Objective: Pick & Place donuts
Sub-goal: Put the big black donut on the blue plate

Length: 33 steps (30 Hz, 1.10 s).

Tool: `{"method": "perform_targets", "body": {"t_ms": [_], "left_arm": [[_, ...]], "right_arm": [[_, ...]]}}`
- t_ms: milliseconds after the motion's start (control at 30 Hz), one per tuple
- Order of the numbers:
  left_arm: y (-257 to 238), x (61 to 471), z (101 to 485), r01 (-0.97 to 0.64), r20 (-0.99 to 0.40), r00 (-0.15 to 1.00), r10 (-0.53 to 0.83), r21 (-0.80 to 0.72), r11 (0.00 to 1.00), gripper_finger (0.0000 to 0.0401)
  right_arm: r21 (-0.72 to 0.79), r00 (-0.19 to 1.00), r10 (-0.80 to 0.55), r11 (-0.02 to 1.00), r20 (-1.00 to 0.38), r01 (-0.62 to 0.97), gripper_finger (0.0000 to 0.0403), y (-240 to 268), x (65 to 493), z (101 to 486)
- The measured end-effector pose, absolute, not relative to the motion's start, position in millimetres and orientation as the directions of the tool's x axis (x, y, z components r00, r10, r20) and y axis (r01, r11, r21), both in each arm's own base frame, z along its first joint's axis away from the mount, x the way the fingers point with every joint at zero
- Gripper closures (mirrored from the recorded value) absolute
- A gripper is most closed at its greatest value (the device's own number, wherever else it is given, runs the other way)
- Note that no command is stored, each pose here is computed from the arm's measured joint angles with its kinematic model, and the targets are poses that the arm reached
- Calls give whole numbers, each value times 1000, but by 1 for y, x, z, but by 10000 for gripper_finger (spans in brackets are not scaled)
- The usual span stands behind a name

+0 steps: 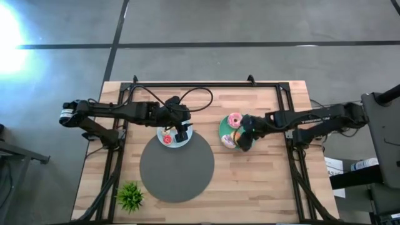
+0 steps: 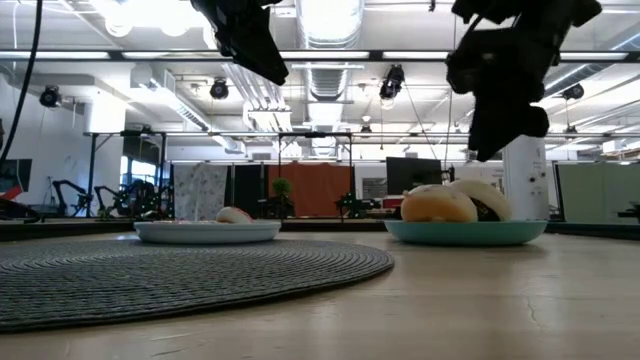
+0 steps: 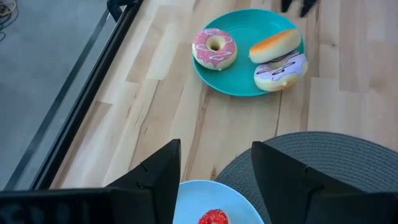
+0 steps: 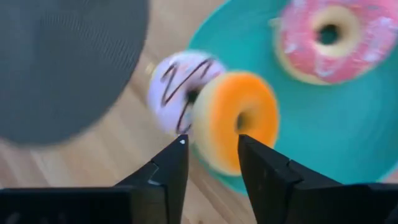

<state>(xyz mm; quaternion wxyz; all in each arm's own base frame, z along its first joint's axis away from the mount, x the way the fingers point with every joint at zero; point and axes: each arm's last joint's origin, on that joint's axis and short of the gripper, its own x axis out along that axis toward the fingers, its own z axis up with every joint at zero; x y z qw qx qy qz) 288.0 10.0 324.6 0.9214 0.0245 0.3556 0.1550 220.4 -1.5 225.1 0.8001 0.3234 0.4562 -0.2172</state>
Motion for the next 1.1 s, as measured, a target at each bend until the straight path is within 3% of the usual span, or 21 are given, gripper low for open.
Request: {"method": "perform_targets", "body": {"t_ms": [133, 233, 333, 633, 800, 1033, 1100], "left_arm": [[10, 288, 325, -268, -648, 699, 303, 156, 951, 230], [10, 288, 325, -268, -648, 698, 303, 156, 951, 230], [10, 288, 324, -268, -649, 698, 303, 156, 951, 230], [10, 286, 323, -272, -666, 682, 303, 154, 950, 230], [10, 286, 323, -273, -666, 682, 303, 153, 950, 230], [10, 286, 323, -277, -667, 681, 303, 149, 949, 230], [10, 286, 322, -279, -669, 679, 303, 147, 949, 230]], "right_arm": [[225, 465, -46, 830, -884, 510, 239, 15, 224, 219], [84, 424, -137, 882, -895, 463, 216, 22, 226, 211], [-11, 402, -217, 890, -890, 457, 199, 26, 230, 204], [-64, 320, -223, 895, -921, 441, 191, 29, 244, 184], [-58, 318, -223, 889, -922, 454, 233, 30, 246, 183], [-6, 342, -220, 847, -914, 531, 365, 29, 244, 189], [19, 359, -233, 817, -904, 576, 384, 28, 241, 195]]}}
